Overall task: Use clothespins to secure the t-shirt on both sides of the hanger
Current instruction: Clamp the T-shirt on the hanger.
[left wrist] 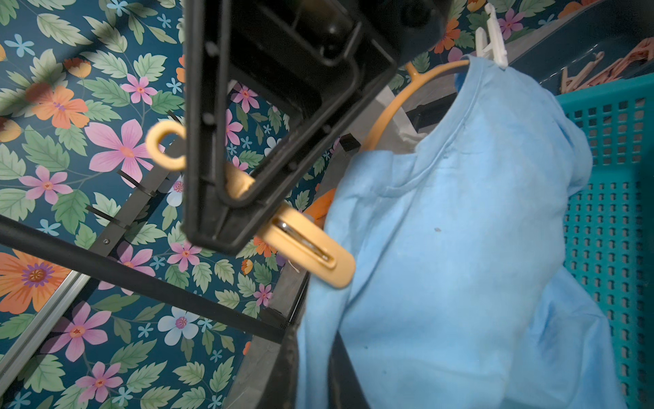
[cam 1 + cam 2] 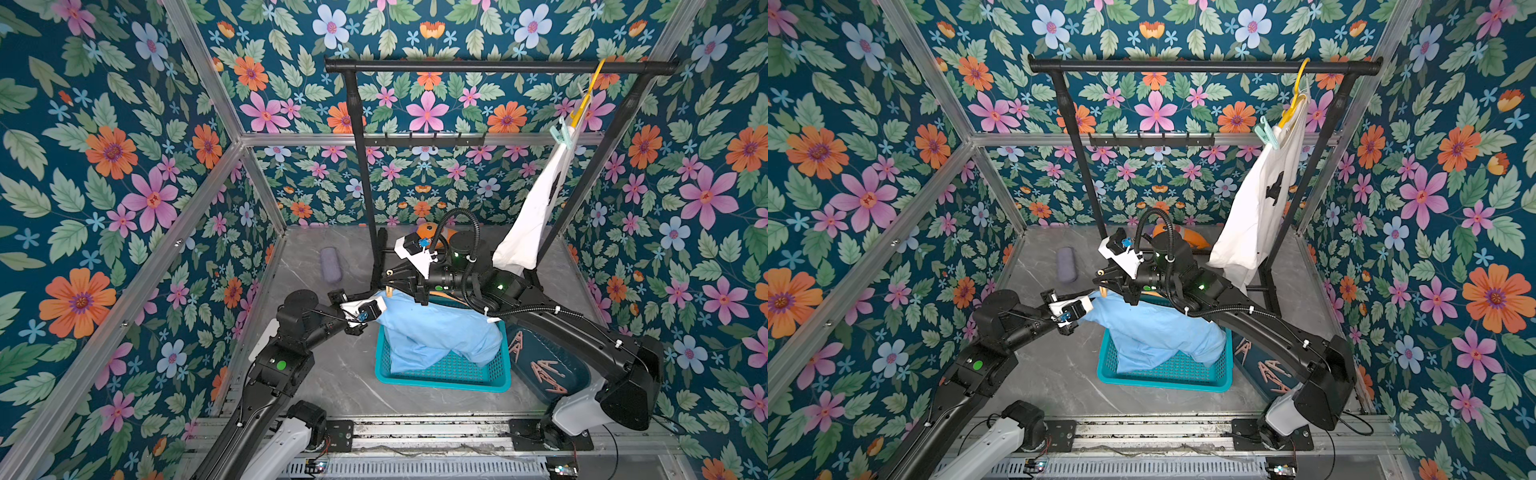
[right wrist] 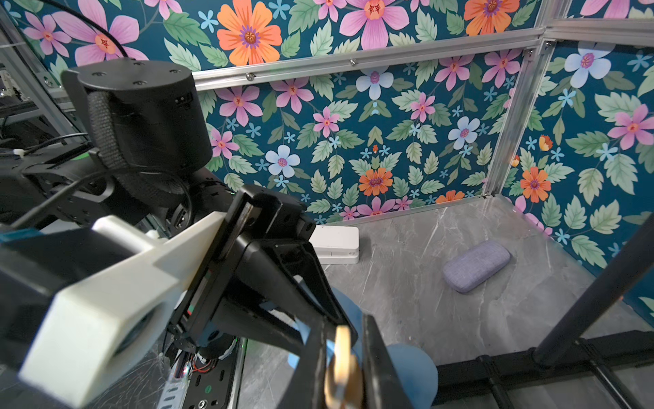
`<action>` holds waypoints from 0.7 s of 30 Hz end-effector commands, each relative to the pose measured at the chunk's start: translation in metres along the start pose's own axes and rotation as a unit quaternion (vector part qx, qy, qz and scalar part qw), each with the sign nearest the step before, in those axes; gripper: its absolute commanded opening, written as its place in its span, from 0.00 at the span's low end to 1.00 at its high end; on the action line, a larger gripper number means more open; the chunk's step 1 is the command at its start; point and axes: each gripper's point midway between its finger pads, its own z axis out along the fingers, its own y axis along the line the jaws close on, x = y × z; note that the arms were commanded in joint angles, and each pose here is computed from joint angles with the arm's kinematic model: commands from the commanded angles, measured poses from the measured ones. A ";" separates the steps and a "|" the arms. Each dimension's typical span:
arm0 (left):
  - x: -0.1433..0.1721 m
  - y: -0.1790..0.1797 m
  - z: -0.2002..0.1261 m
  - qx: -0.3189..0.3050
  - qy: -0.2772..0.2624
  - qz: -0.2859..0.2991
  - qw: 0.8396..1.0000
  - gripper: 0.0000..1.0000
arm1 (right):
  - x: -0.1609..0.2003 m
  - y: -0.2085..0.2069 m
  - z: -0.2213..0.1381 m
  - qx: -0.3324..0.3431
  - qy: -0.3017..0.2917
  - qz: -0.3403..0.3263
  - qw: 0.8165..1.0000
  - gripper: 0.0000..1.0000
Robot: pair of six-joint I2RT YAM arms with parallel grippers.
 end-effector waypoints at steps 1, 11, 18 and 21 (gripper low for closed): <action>-0.039 0.029 -0.008 -0.057 -0.076 0.020 0.995 0.00 | 0.029 0.003 -0.002 -0.005 0.053 0.006 0.999 0.00; -0.045 0.032 -0.012 -0.061 -0.086 0.023 0.994 0.00 | 0.046 0.016 -0.005 -0.047 0.116 -0.004 0.992 0.00; -0.054 0.036 -0.016 -0.070 -0.103 0.017 0.992 0.00 | 0.062 0.012 -0.003 -0.038 0.135 0.010 0.990 0.00; -0.057 0.036 -0.017 -0.070 -0.112 0.015 0.991 0.00 | 0.069 0.009 -0.004 -0.030 0.143 0.011 0.989 0.00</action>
